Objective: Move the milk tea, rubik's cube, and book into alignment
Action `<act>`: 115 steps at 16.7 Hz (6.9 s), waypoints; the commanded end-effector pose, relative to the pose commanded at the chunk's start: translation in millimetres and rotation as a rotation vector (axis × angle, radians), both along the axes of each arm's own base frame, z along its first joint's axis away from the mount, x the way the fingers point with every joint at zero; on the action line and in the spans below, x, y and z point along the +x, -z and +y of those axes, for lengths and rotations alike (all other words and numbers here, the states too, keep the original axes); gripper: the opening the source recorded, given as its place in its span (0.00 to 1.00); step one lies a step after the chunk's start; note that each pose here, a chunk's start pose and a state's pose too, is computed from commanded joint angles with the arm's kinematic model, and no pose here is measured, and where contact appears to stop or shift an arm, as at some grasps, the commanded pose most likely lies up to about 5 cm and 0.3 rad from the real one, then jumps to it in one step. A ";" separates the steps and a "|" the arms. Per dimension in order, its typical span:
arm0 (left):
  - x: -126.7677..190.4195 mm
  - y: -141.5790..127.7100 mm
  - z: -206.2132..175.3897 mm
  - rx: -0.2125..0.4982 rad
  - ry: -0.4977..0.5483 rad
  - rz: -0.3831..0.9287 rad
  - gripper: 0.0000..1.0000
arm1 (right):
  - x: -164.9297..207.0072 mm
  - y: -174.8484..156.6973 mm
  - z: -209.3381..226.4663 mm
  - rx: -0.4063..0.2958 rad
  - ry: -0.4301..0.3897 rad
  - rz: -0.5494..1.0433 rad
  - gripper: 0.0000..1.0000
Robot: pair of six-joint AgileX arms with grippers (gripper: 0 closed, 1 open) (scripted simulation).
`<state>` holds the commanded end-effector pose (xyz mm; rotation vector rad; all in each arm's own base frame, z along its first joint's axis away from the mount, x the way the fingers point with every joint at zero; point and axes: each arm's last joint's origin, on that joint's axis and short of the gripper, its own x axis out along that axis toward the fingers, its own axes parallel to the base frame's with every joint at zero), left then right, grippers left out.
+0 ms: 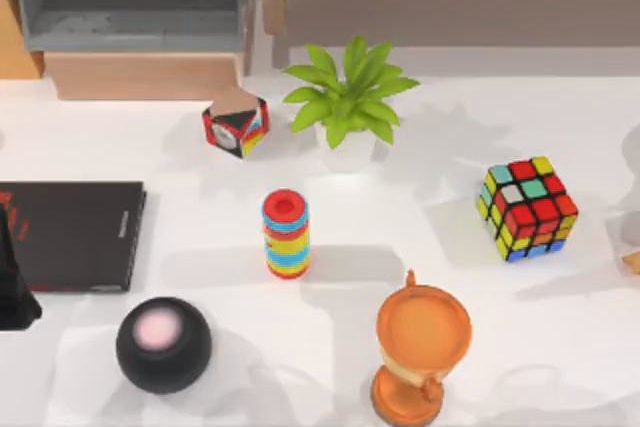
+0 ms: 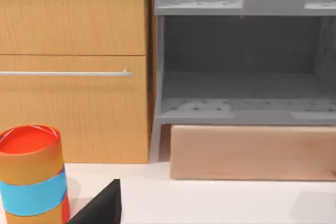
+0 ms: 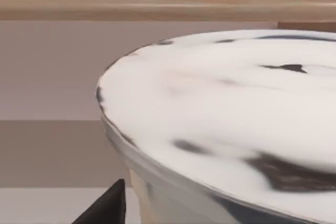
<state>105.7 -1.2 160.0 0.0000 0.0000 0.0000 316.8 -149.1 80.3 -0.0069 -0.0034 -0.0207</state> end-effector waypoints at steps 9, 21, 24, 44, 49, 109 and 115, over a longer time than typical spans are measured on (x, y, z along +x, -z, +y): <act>0.0 0.0 0.0 0.000 0.000 0.000 1.00 | -24.6 -4.7 -2.0 -0.009 0.007 -0.009 1.00; 0.0 0.0 0.0 0.000 0.000 0.000 1.00 | -34.6 -29.6 -12.0 -0.018 0.030 -0.025 1.00; 0.0 0.0 0.0 0.000 0.000 0.000 1.00 | -42.9 -46.9 -5.2 -0.012 0.009 -0.020 1.00; 0.0 0.0 0.0 0.000 0.000 0.000 1.00 | 77.0 -152.0 48.8 0.077 -0.087 0.219 1.00; 0.0 0.0 0.0 0.000 0.000 0.000 1.00 | 107.6 -174.7 125.3 0.117 -0.157 0.596 1.00; 0.0 0.0 0.0 0.000 0.000 0.000 1.00 | 59.2 -96.2 280.9 -0.178 -0.210 1.566 0.00; 0.0 0.0 0.0 0.000 0.000 0.000 1.00 | 58.9 -102.2 280.9 -0.177 -0.209 1.569 0.00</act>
